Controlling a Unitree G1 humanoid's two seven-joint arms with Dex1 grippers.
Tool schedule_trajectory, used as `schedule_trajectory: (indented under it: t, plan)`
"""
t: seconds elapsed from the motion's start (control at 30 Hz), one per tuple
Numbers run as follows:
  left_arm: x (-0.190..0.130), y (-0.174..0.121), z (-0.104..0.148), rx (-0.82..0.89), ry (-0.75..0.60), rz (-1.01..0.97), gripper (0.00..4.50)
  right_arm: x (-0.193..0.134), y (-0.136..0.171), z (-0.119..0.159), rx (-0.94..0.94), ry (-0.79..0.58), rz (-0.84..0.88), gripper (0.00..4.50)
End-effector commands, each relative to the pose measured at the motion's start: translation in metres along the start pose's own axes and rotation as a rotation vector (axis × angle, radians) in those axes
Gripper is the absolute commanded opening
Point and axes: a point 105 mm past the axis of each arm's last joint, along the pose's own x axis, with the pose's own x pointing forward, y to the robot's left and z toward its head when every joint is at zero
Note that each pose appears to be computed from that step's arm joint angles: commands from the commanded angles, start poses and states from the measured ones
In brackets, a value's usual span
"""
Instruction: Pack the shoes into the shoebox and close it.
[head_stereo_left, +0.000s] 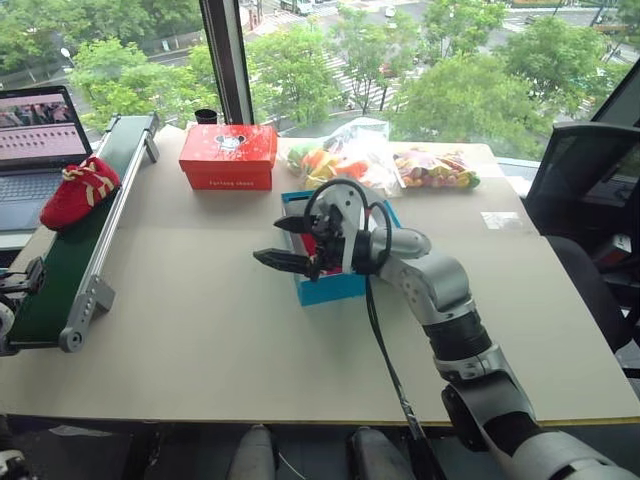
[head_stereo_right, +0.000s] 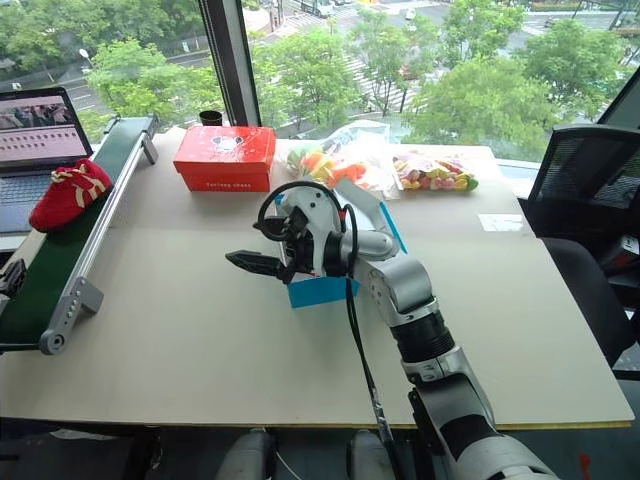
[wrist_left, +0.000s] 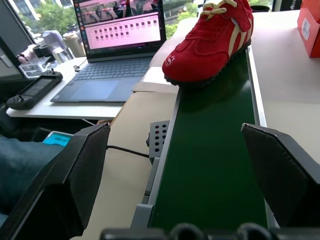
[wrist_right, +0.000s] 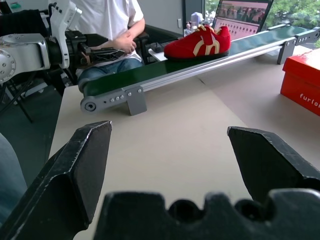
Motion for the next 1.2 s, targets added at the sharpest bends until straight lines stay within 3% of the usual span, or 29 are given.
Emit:
schedule_trajectory:
  t: [0.03,0.17,0.47,0.67,0.83,0.93,1.2]
  plan:
    - [0.006,-0.003,0.016,0.043,-0.027,-0.122,4.50,0.000,0.004,0.015,-0.052,-0.035,0.015,4.44]
    - [0.013,0.005,0.024,0.037,-0.016,-0.180,4.50,-0.002,0.003,0.015,-0.053,-0.033,0.005,4.44]
    - [0.022,0.028,0.025,0.038,0.040,-0.089,4.50,-0.010,-0.003,0.012,-0.057,-0.018,-0.036,4.44]
    - [0.021,0.023,-0.003,0.004,0.132,-0.108,4.50,-0.012,-0.004,0.011,-0.053,-0.006,-0.053,4.44]
    - [0.010,0.017,-0.042,-0.030,0.273,-0.158,4.50,-0.014,-0.005,0.009,-0.062,0.013,-0.063,4.44]
    - [0.003,0.013,-0.056,-0.054,0.321,-0.196,3.72,-0.015,-0.008,0.010,-0.073,0.020,-0.081,4.50]
    - [0.023,-0.012,-0.018,-0.102,0.176,-0.287,1.16,-0.016,-0.009,0.010,-0.076,0.023,-0.094,4.50]
